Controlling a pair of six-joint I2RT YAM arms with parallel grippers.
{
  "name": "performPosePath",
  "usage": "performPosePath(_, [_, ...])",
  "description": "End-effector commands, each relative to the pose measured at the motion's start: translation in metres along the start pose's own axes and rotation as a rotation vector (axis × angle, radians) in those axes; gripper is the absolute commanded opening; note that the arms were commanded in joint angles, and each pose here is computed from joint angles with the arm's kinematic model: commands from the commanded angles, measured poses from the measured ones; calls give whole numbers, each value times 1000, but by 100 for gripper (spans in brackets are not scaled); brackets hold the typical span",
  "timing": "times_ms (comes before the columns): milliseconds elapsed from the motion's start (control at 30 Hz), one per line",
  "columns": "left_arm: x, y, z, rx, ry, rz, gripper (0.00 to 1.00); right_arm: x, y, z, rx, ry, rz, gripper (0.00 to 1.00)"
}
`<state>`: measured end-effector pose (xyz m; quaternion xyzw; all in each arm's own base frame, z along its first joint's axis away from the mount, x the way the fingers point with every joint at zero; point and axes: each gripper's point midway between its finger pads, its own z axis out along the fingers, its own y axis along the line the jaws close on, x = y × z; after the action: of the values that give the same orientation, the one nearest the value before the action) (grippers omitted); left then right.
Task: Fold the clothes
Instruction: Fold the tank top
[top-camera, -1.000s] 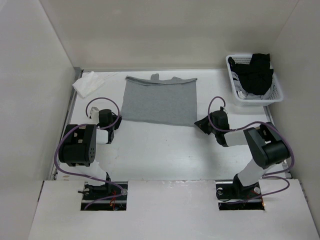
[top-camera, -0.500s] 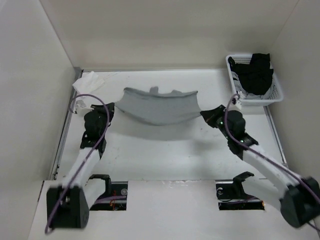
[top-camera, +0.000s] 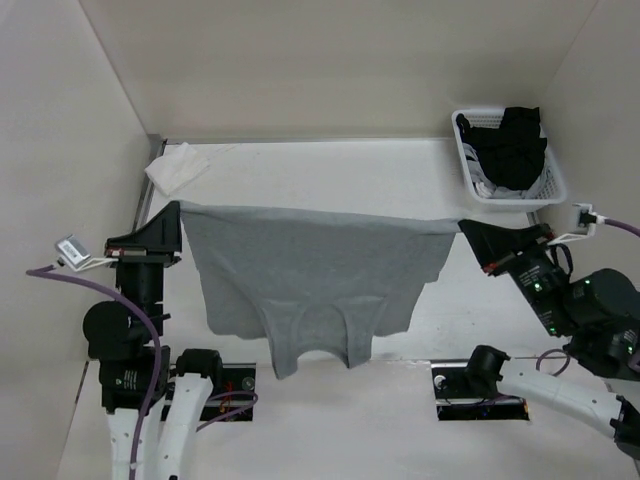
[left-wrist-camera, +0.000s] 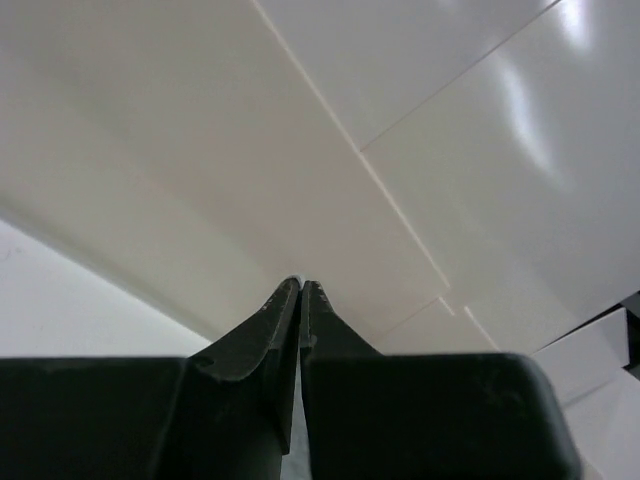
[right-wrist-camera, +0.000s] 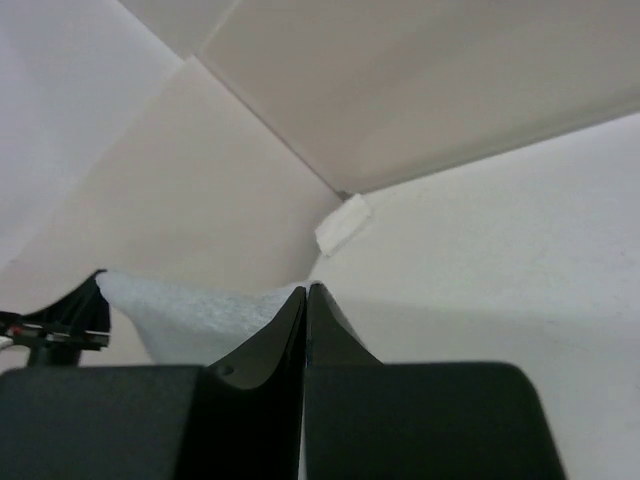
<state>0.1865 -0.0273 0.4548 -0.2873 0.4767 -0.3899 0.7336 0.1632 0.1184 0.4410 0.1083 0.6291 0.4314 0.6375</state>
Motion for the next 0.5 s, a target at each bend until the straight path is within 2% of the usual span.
performPosePath(0, [46,65,13,-200,144,55,0,37,-37,18,175,82,-177,1])
performPosePath(133, [91,127,31,-327,240,59,0,76,-65,59,234,142,-220,1])
performPosePath(267, [130,191,57,-453,293,39,0,117,-126,119,276,258,-143,1])
performPosePath(467, [182,267,143,-582,325,32,0,137,-235,225,420,336,-34,1])
